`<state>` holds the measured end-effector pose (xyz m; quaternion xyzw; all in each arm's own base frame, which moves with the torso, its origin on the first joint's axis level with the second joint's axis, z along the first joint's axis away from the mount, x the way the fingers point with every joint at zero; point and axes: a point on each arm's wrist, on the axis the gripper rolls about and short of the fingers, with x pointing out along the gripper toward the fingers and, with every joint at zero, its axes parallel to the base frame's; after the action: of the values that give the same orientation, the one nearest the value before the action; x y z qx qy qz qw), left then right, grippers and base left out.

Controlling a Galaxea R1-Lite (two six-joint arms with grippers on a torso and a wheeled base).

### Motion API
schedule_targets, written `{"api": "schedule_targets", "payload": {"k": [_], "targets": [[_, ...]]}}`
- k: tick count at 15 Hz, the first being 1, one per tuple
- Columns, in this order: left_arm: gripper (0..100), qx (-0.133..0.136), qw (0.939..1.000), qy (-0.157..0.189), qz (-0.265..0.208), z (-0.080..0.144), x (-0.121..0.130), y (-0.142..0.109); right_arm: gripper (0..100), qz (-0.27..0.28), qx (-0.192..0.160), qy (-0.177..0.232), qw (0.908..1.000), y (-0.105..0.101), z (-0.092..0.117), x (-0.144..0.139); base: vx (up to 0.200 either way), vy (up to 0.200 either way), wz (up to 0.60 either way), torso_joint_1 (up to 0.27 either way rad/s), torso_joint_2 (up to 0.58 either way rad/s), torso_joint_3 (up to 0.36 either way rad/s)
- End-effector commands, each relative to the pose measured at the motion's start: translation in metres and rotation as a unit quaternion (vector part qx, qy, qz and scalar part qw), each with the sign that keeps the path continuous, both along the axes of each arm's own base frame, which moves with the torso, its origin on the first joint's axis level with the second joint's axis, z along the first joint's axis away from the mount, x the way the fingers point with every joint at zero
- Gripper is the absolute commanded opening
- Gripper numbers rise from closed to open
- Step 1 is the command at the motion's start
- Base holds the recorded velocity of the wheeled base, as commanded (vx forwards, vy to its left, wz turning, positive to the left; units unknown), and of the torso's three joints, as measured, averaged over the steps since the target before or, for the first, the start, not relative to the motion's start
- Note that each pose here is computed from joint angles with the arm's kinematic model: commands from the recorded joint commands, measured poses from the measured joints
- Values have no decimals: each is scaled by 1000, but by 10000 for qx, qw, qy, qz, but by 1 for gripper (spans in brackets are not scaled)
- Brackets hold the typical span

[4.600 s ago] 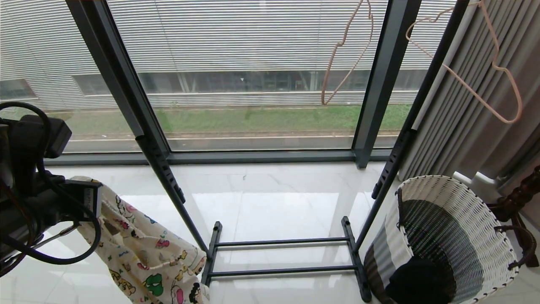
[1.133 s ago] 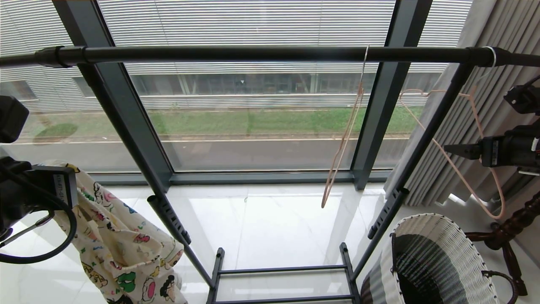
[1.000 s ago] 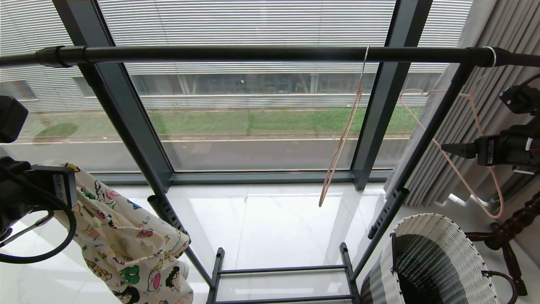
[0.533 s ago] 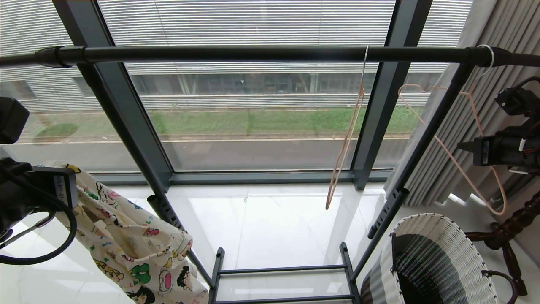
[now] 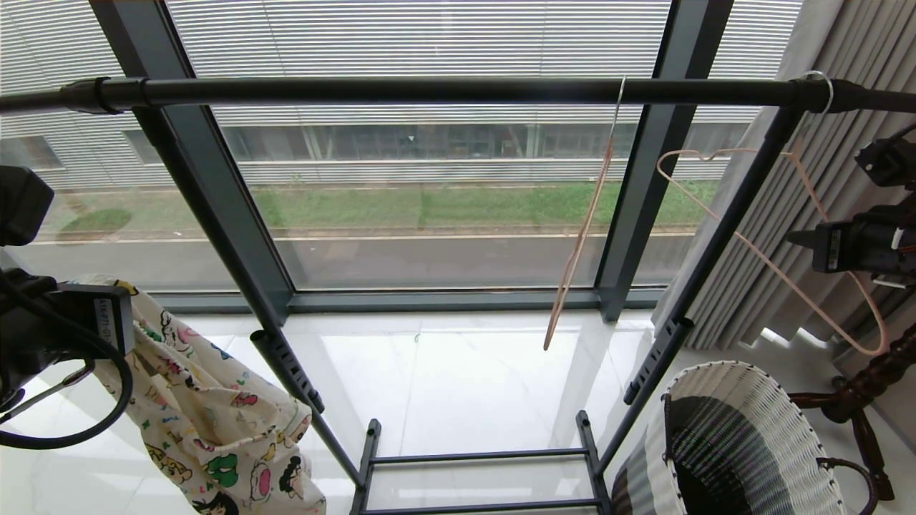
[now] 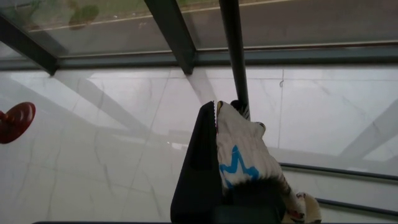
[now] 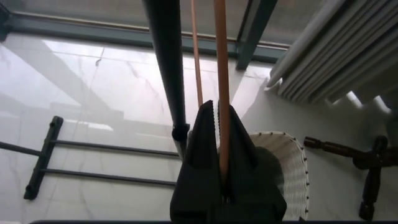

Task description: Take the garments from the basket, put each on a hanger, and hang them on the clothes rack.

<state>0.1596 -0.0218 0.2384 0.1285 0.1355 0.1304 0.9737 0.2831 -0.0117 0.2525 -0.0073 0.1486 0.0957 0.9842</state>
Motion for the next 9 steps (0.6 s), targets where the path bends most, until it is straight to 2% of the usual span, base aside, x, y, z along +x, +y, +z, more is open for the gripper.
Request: {"api": "schedule_targets", "payload": {"k": [1,4,9], "targets": [[0,4,10000,22,1,-1,1,0,0,-130,8,-147,9998,-6,8,-10,0,0,0,0,0,0],[0,7,10000,37,1,-1,2,0,0,-217,114,-339,9991,-8,20,-22,0,0,0,0,0,0],[0,9,10000,45,1,-2,2,0,0,-214,100,-523,9984,-7,26,-33,0,0,0,0,0,0]]}}
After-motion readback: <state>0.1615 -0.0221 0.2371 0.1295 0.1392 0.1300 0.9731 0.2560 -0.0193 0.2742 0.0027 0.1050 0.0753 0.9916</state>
